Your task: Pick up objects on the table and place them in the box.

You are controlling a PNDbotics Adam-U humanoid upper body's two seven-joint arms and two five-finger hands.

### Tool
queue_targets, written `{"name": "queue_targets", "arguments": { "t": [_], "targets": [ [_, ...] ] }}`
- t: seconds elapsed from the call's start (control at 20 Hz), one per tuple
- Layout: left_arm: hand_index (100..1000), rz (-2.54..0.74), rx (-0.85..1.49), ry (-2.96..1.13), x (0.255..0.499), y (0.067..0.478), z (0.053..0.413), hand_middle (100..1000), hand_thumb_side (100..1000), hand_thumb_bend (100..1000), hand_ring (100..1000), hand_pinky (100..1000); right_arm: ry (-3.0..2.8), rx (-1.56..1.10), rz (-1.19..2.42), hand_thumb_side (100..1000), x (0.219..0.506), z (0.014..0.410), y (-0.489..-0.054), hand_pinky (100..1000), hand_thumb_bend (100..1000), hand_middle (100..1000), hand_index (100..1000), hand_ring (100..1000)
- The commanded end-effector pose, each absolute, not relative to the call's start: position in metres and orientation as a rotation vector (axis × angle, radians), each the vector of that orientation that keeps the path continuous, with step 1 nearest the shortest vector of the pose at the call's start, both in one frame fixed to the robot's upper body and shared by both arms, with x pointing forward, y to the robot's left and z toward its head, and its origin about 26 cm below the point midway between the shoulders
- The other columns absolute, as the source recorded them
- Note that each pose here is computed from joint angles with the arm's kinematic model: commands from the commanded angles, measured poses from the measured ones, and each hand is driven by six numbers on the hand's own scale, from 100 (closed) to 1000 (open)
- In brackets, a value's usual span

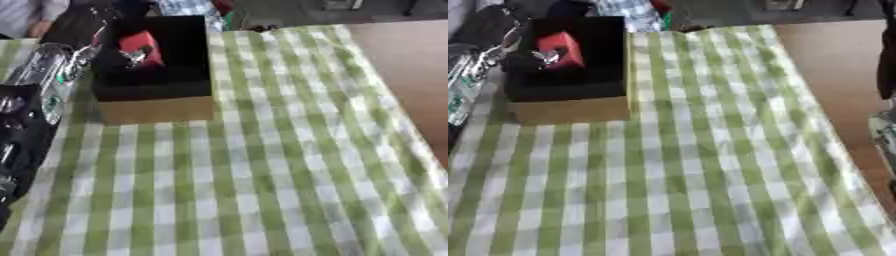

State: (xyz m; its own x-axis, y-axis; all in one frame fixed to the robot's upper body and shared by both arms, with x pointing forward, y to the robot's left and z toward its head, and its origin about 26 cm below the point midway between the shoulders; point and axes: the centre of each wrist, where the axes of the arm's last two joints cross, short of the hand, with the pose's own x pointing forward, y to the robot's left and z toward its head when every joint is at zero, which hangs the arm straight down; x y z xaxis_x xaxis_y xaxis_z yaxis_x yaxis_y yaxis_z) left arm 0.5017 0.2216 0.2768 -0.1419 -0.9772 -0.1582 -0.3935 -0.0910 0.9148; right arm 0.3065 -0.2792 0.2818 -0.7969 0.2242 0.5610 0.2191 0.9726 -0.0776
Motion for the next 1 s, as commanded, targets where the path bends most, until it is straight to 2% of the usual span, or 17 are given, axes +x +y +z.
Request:
{"name": "queue_targets", "arguments": {
  "t": [0.05,0.2,0.3,0.35,0.55,0.8,1.0],
  "targets": [
    [907,-1.157,1.58,-1.625,0.499,0.225,0.294,858,912,533,950,983,-2.548,-0.318,0.017,632,0.302,0.291,-0.281,770,100,533,823,685],
    [907,-1.145,1.583,-1.637,0.499,0.225,0.294,858,912,533,950,983,-2.548,-0.317,0.016,632,0.302,0.291,-0.28,770,100,533,823,685],
    [936,-1.144,1.569,-1.641,0.499,0.225,0.294,898,876,529,973,1000,-2.544,-0.318,0.016,634,0.302,0.29,-0.28,771,100,533,823,685],
    [927,-1.148,1.553,-1.642,0.499,0.226,0.294,878,835,510,953,1000,-2.542,-0.317,0.017,635,0.302,0.29,-0.28,771,100,532,823,684],
    [869,-1.028,1.527,-1.769,0.491,0.222,0.305,762,857,407,870,925,-2.538,-0.318,0.012,637,0.302,0.29,-0.281,771,100,532,823,684],
    [823,-0.798,1.494,-2.049,0.458,0.221,0.338,669,852,345,795,855,-2.538,-0.33,0.008,637,0.302,0.29,-0.283,771,100,533,823,685],
    [773,-0.783,1.429,-2.206,0.42,0.228,0.354,613,833,253,753,823,-2.547,-0.34,0.01,635,0.301,0.292,-0.284,771,100,533,822,685]
  ]
}}
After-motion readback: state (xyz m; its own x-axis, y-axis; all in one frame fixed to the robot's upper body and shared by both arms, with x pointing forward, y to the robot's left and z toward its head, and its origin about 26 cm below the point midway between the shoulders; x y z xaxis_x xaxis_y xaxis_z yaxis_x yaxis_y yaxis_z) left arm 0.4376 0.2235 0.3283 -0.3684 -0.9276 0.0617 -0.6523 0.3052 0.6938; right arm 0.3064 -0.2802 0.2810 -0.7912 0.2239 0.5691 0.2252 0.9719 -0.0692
